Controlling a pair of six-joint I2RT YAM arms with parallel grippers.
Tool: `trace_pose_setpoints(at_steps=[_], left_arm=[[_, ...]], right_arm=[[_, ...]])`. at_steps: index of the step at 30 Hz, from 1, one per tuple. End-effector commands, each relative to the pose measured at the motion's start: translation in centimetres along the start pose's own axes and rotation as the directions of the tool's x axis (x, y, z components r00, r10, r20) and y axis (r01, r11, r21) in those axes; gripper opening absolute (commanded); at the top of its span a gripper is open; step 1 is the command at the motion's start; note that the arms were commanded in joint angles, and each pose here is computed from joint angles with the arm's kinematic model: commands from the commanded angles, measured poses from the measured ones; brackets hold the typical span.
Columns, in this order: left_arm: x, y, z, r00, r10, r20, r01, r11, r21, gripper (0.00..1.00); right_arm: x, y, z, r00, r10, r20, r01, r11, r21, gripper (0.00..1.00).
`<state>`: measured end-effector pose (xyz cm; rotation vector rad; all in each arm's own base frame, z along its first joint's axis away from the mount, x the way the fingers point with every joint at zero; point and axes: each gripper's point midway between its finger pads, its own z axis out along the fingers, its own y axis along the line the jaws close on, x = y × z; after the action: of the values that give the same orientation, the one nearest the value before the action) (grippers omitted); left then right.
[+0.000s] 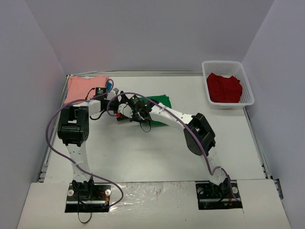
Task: Fold and stack the t-shirts
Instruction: Put the neatly folded tshirt into the corner of the board with the left arm
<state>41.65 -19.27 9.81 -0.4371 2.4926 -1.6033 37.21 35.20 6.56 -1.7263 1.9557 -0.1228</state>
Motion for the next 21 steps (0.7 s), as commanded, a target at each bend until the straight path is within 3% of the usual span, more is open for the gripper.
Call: trace_pose_setpoints(at_steps=[1,21], left_arm=[[-0.4,1.9,0.3,0.999,-0.035,0.015,0.035,0.997,-0.062,0.94],[0.8,5.1,6.1,0.992,-0.004,-0.124,-0.019,0.983,-0.181,0.94]], right_arm=[[0.0,-0.5,-0.2,1.000,-0.004,-0.029,0.004,1.000,0.014,0.00],[-1.8,-1.6,-2.1,1.000,-0.008,0.006,0.008,0.999,0.034,0.00]])
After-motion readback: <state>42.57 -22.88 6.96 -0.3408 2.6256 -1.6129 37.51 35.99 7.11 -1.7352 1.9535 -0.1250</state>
